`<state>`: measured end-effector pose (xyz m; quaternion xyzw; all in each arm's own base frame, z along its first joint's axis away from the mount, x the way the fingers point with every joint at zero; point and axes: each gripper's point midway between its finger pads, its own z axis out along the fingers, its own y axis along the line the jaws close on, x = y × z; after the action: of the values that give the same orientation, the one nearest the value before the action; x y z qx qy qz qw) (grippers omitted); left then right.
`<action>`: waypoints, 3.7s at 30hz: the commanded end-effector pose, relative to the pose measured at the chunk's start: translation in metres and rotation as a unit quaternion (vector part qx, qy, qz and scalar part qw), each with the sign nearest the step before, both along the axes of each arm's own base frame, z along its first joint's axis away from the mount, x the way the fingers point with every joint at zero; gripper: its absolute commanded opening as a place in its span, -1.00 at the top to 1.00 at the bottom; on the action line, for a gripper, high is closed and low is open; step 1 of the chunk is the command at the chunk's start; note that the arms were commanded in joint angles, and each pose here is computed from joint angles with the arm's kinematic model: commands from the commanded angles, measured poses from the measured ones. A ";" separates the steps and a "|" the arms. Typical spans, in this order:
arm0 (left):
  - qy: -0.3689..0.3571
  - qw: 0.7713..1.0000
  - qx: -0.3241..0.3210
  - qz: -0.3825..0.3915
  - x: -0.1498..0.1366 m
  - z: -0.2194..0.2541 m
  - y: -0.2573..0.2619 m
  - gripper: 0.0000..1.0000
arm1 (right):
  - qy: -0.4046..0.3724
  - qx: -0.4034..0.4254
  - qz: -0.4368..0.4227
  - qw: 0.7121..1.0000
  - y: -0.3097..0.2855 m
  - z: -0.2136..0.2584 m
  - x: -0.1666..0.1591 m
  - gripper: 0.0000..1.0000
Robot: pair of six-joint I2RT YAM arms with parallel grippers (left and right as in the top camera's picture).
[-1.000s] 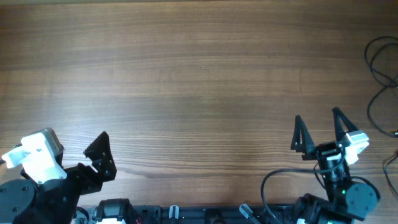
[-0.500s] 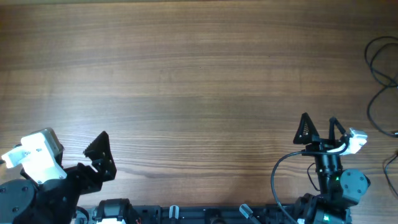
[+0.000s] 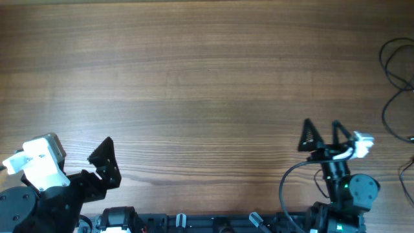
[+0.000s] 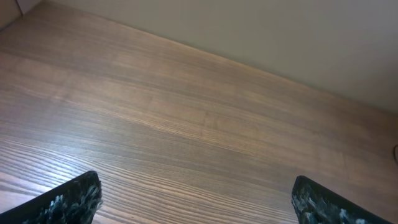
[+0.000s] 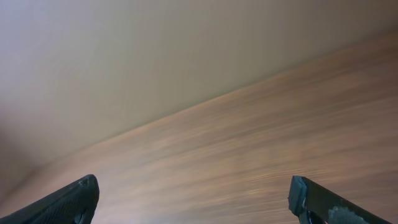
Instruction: Untangle cables
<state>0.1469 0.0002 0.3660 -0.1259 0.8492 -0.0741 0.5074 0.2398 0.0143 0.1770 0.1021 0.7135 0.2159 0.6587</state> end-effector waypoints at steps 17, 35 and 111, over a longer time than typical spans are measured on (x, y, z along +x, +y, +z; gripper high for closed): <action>-0.223 0.975 0.017 0.000 -0.098 0.070 -0.003 -1.00 | -0.005 0.002 0.055 0.998 0.027 0.001 -0.003 -0.99; -0.237 0.968 -0.071 0.035 -0.182 0.051 -0.006 -1.00 | -0.005 0.002 0.055 0.998 0.027 0.001 -0.003 -1.00; -0.206 0.976 0.066 -0.014 0.099 -0.210 0.006 -1.00 | -0.004 -0.375 0.069 0.924 0.016 -0.037 0.007 -0.99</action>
<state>0.2463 0.0108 0.1579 -0.0783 0.7285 -0.0487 0.6788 0.2461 0.0314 0.1448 -0.1964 0.7418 -0.0144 0.6411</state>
